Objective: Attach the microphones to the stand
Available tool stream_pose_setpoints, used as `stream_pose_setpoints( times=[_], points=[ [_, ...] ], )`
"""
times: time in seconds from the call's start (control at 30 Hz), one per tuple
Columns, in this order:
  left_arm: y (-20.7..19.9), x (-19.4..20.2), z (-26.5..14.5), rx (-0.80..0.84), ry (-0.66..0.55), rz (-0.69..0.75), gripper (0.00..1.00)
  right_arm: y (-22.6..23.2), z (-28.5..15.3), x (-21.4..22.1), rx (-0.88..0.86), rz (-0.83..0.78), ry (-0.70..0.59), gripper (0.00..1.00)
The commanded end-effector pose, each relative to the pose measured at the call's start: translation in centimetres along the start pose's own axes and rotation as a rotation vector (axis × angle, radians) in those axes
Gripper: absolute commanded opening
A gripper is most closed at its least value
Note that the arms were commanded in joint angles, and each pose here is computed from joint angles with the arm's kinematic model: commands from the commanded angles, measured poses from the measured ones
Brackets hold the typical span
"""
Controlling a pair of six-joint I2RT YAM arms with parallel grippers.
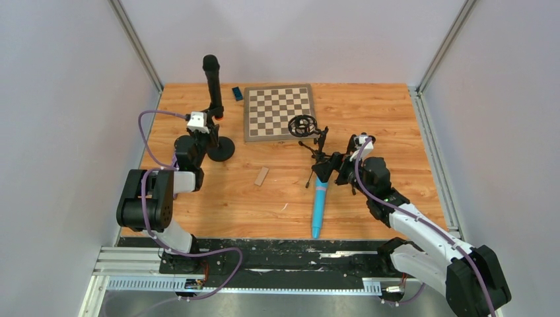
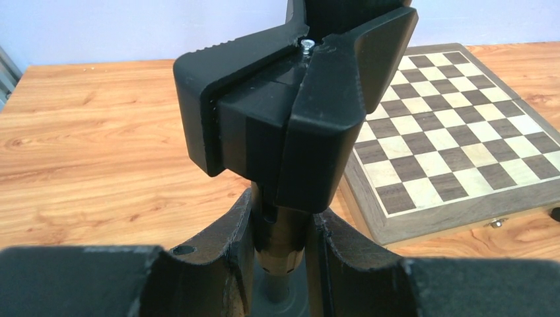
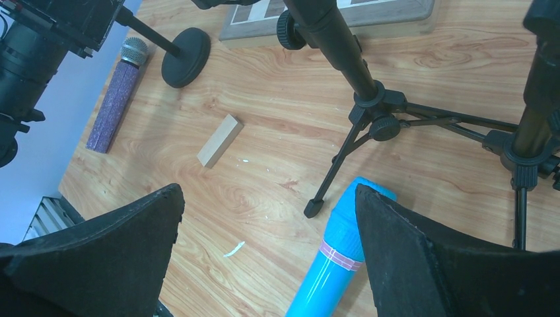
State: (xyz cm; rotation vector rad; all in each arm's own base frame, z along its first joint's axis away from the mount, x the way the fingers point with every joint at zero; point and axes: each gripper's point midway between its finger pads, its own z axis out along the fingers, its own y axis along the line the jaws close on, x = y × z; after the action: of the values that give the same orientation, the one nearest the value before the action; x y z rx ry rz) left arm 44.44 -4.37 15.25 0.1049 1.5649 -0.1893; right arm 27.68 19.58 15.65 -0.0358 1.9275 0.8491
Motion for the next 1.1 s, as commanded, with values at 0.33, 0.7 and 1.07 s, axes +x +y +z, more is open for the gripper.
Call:
stream_pose_setpoints(
  times=[0.33,0.7,1.07],
  points=[
    [-0.8,-6.6,0.3,0.054,-0.217,0.081,0.67,0.1,-0.1,-0.1,-0.010,-0.013,0.001,1.00],
    [-0.8,-8.3,-1.6,0.033,-0.273,0.086,1.00,0.2,-0.1,-0.3,-0.016,-0.016,0.001,1.00],
    [-0.8,-9.0,-5.8,-0.008,-0.318,0.029,1.00,0.5,-0.1,-0.3,-0.031,-0.013,0.004,1.00]
  ],
)
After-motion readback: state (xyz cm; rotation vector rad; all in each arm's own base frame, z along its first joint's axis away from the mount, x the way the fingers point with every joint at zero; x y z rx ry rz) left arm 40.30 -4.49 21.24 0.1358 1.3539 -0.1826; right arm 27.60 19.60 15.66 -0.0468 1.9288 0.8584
